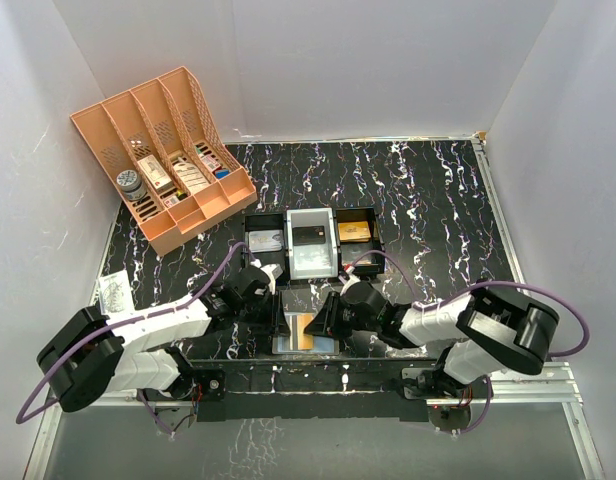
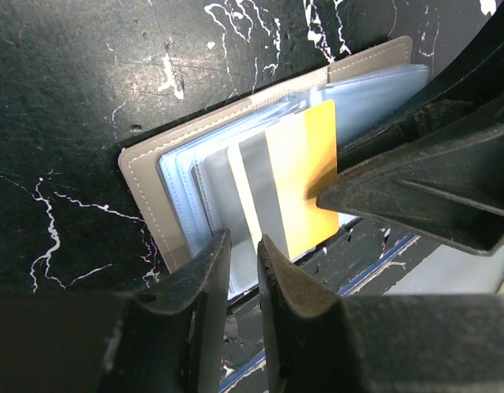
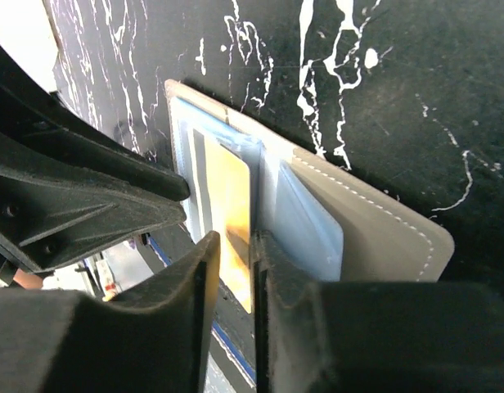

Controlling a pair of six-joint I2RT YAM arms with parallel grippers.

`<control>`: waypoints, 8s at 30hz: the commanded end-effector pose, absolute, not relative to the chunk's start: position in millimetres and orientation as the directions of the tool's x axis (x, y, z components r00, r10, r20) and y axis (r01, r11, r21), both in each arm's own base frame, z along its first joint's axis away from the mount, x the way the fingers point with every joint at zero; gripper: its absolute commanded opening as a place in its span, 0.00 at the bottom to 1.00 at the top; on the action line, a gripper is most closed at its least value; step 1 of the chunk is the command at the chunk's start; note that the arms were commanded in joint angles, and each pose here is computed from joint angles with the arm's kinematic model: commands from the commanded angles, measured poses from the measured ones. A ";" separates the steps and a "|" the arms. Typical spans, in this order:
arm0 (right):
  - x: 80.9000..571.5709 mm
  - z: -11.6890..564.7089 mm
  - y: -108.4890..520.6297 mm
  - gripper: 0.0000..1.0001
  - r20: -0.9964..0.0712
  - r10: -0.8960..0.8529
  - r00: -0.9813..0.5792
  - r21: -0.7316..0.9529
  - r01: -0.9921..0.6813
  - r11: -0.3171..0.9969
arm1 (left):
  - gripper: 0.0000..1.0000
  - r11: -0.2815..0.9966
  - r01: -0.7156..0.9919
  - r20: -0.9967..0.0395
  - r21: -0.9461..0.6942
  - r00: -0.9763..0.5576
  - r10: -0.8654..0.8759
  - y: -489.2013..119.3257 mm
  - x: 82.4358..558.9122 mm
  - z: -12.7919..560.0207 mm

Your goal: Take the credit cards out of the card holder

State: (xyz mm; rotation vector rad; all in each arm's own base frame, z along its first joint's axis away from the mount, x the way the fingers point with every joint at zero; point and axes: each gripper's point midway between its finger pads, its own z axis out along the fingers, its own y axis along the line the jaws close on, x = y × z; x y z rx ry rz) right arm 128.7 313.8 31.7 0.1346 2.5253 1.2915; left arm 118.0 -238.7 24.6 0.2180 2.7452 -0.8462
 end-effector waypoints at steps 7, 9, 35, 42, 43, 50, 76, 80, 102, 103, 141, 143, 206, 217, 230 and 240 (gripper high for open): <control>137.2 36.5 301.0 0.00 -0.286 0.247 -0.926 0.782 -0.076 0.619 | 0.17 0.919 0.176 -0.290 -0.352 -0.954 0.072 -198.4 116.5 11.5; 139.8 38.0 294.4 0.00 -0.302 0.261 -0.917 0.774 -0.077 0.628 | 0.17 0.918 0.181 -0.306 -0.352 -0.949 0.069 -198.3 118.8 14.7; 141.3 29.8 287.4 0.01 -0.291 0.258 -0.921 0.766 -0.063 0.640 | 0.39 0.811 0.246 -0.322 -0.531 -0.944 0.076 -285.1 136.8 40.3; 137.7 42.0 294.4 0.04 -0.292 0.241 -0.926 0.806 -0.103 0.583 | 0.38 0.875 0.206 -0.254 -0.437 -0.962 0.100 -265.8 122.0 5.6; 136.9 46.0 296.8 0.06 -0.291 0.238 -0.927 0.821 -0.114 0.560 | 0.37 0.880 0.205 -0.246 -0.427 -0.964 0.106 -264.5 119.5 2.7; 136.6 44.2 299.9 0.21 -0.249 0.258 -0.933 0.849 -0.083 0.522 | 0.32 0.890 0.196 -0.231 -0.411 -0.967 0.106 -256.8 110.0 -4.0; 145.2 35.9 274.1 0.30 -0.251 0.307 -0.918 0.815 -0.030 0.578 | 0.26 0.901 0.210 -0.242 -0.380 -0.963 0.123 -251.5 110.7 -2.9; 148.0 38.1 273.1 0.22 -0.246 0.333 -0.911 0.823 -0.014 0.568 | 0.25 0.898 0.209 -0.240 -0.387 -0.963 0.121 -252.7 110.3 -2.8; 177.1 111.5 240.4 0.00 -0.596 0.290 -0.749 0.678 -0.276 0.681 | 0.45 0.865 0.289 -0.414 -0.411 -0.904 0.105 -251.3 129.3 62.3; 178.7 115.0 238.6 0.00 -0.631 0.268 -0.728 0.653 -0.311 0.691 | 0.51 0.870 0.297 -0.428 -0.394 -0.897 0.112 -248.3 131.4 67.9; 379.6 145.8 173.2 0.00 -0.557 -0.822 0.120 -0.722 -0.558 0.409 | 0.99 0.981 0.111 -0.704 -0.156 -0.709 -0.032 -109.7 232.3 143.9; 385.4 137.7 170.3 0.00 -0.529 -0.840 0.120 -0.745 -0.540 0.392 | 0.99 0.983 0.113 -0.700 -0.147 -0.714 -0.023 -109.7 233.6 142.7; 391.5 133.2 188.0 0.40 -0.776 -0.007 -0.631 0.150 -0.196 0.969 | 0.99 0.987 0.113 -0.677 -0.118 -0.736 0.003 -108.6 235.2 132.9; 376.2 90.2 192.2 0.30 -0.648 0.093 -0.756 0.232 -0.079 0.970 | 0.99 0.987 0.111 -0.670 -0.113 -0.742 0.007 -108.4 235.4 131.1; 388.9 55.5 193.6 0.30 -0.595 0.059 -0.801 0.170 -0.053 0.984 | 0.99 0.990 0.097 -0.672 -0.104 -0.741 0.002 -105.5 235.6 131.3; 405.5 49.3 195.7 0.36 -0.609 0.058 -0.791 0.133 -0.030 0.991 | 0.99 0.990 0.099 -0.666 -0.102 -0.746 0.006 -106.1 235.5 129.4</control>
